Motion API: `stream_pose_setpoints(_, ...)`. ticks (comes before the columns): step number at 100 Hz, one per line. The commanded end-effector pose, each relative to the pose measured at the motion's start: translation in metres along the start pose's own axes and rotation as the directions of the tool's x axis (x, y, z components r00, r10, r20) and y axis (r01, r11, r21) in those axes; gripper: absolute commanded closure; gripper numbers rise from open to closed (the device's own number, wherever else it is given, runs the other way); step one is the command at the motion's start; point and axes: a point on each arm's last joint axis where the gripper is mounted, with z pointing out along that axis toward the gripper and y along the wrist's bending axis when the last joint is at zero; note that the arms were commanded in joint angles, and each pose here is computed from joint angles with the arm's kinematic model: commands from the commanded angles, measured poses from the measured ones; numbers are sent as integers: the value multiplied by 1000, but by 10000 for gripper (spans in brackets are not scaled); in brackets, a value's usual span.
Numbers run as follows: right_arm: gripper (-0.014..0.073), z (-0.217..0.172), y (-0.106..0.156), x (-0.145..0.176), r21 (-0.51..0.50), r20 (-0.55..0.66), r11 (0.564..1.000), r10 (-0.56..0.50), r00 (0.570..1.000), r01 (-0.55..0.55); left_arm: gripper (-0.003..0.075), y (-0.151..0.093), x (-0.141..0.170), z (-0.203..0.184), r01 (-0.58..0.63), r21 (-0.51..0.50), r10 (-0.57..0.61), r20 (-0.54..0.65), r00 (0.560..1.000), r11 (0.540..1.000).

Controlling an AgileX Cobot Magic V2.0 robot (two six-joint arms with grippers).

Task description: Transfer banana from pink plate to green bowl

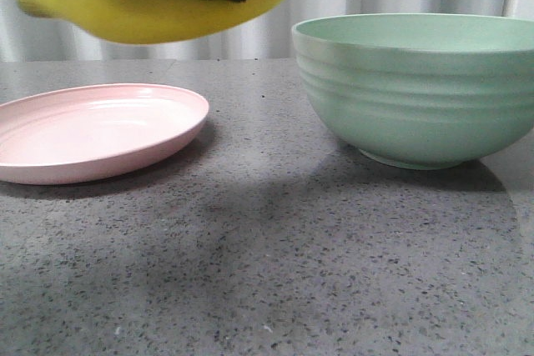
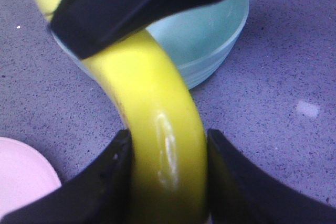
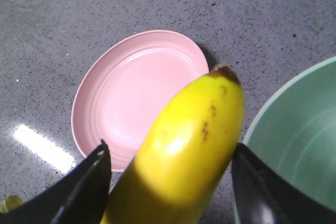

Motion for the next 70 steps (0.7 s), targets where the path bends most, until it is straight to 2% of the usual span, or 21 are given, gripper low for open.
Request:
stream_pose_setpoints(1, 197, -6, 8, -17, -32, 92, 999, 13, 996, -10, 739, -1, -22, -13, -3, -2, 3, 149, 989, 1000)
stream_pose_setpoints(8, 217, -5, 8, -16, -34, 83, 999, 17, 996, -14, 738, -1, -22, -13, -3, -2, 3, 149, 989, 1000)
stream_pose_setpoints(15, 288, -6, 8, -16, -35, 79, 999, 16, 997, -14, 705, -1, -22, -13, -3, -2, 3, 149, 989, 1000)
stream_pose_setpoints(20, 362, -6, 8, -16, -36, 80, 999, 16, 997, -13, 638, -1, -22, -13, -3, -2, 3, 149, 989, 1000)
stream_pose_setpoints(30, 550, -7, 8, -17, -36, 86, 999, 16, 996, -13, 439, -1, -22, -13, -3, -2, 3, 152, 988, 1000)
stream_pose_setpoints(38, 676, -7, 8, -18, -36, 105, 999, 17, 994, -13, 339, -1, -23, -14, -11, -9, 13, 163, 987, 1000)
stream_pose_setpoints(45, 673, -7, 8, -20, -35, 125, 999, 17, 992, -13, 311, 0, -25, -17, -19, -14, 22, 182, 983, 1000)
stream_pose_setpoints(70, 674, -31, 6, -37, -32, 291, 999, 23, 956, -14, 311, 0, -32, -47, -47, -33, 54, 274, 960, 998)
